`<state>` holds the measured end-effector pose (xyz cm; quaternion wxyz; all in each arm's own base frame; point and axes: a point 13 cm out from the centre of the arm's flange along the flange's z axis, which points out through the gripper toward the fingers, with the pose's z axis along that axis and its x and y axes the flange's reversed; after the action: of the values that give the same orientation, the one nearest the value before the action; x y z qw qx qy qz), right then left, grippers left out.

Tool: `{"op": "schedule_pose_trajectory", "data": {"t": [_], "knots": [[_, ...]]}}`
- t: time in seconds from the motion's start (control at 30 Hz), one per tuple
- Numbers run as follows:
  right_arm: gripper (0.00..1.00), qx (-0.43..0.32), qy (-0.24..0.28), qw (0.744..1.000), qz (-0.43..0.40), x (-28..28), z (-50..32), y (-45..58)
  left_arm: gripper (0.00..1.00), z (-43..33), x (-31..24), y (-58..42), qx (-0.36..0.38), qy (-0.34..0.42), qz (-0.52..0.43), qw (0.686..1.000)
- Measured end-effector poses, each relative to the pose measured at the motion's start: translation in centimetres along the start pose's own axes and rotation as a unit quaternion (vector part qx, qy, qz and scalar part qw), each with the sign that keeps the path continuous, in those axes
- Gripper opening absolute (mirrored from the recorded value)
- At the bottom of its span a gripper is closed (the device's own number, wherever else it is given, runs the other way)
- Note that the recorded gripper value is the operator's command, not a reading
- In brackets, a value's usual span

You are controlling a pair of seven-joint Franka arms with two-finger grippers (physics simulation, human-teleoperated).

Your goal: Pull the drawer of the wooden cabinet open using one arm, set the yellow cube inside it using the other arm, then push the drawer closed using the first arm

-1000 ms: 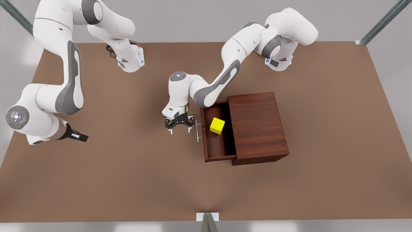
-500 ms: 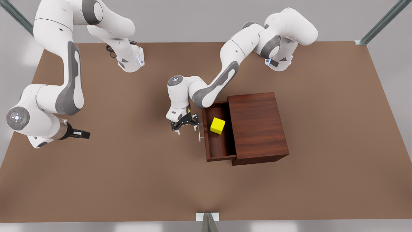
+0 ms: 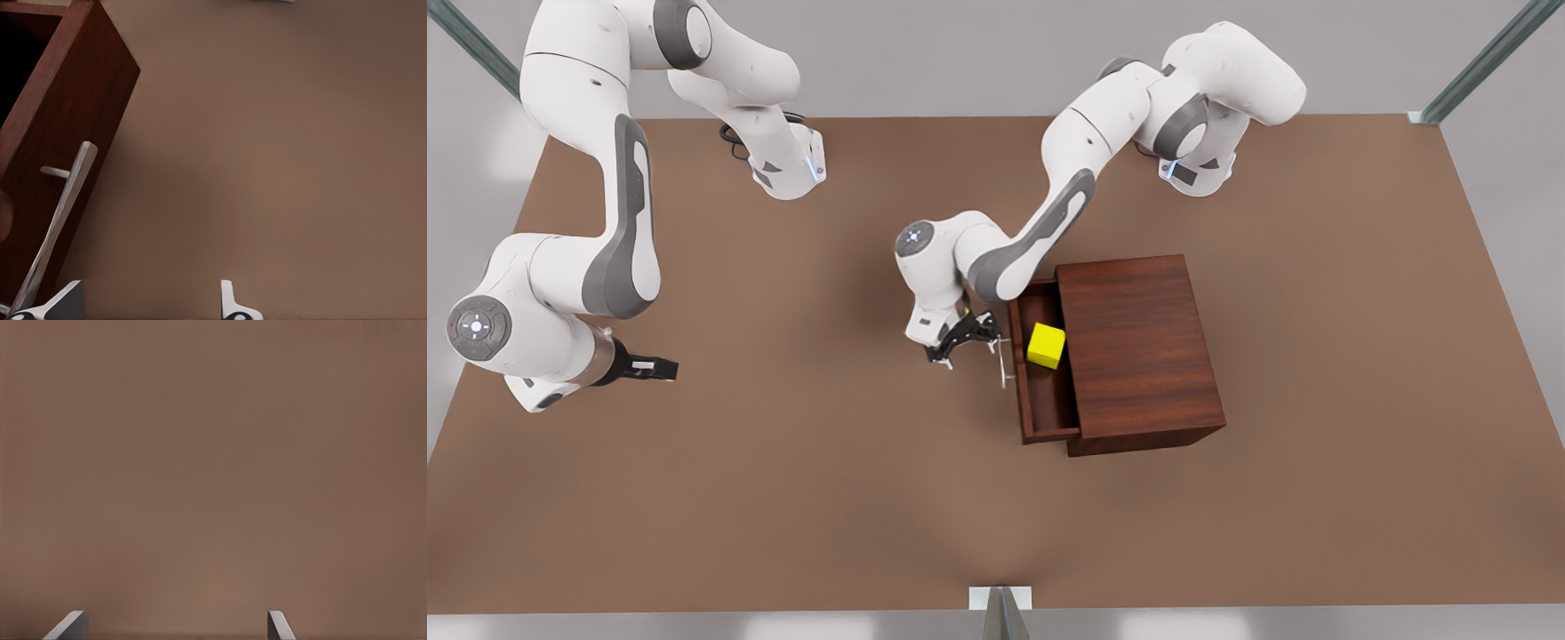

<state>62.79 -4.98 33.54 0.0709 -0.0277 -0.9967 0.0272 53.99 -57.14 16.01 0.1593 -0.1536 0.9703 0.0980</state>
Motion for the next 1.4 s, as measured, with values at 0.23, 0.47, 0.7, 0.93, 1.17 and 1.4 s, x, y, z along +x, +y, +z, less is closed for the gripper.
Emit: {"op": "schedule_pose_trajectory", "data": {"t": [0.23, 0.47, 0.7, 0.93, 1.17, 1.4], "knots": [[1.0, 0.0, 0.0, 1.0, -0.009, 0.0, 0.0, 0.0, 1.0, 0.4, -1.5, 1.9, -0.017, 0.025, -0.003, 1.0], [1.0, 0.0, 0.0, 1.0, -0.015, 0.0, 0.0, 0.0, 1.0, 1.0, -2.2, 3.1, -0.029, 0.037, 0.008, 0.999], [1.0, 0.0, 0.0, 1.0, -0.019, 0.0, 0.0, 0.0, 1.0, 1.9, -2.9, 4.5, -0.045, 0.044, 0.016, 0.998], [1.0, 0.0, 0.0, 1.0, -0.022, 0.0, 0.0, 0.0, 1.0, 2.6, -3.6, 5.7, -0.06, 0.05, 0.025, 0.997], [1.0, 0.0, 0.0, 1.0, -0.024, 0.0, 0.0, 0.0, 1.0, 3.0, -3.7, 6.9, -0.08, 0.057, 0.036, 0.994], [1.0, 0.0, 0.0, 1.0, -0.025, 0.0, 0.0, 0.0, 1.0, 3.8, -4.0, 8.7, -0.106, 0.069, 0.039, 0.991]]}}
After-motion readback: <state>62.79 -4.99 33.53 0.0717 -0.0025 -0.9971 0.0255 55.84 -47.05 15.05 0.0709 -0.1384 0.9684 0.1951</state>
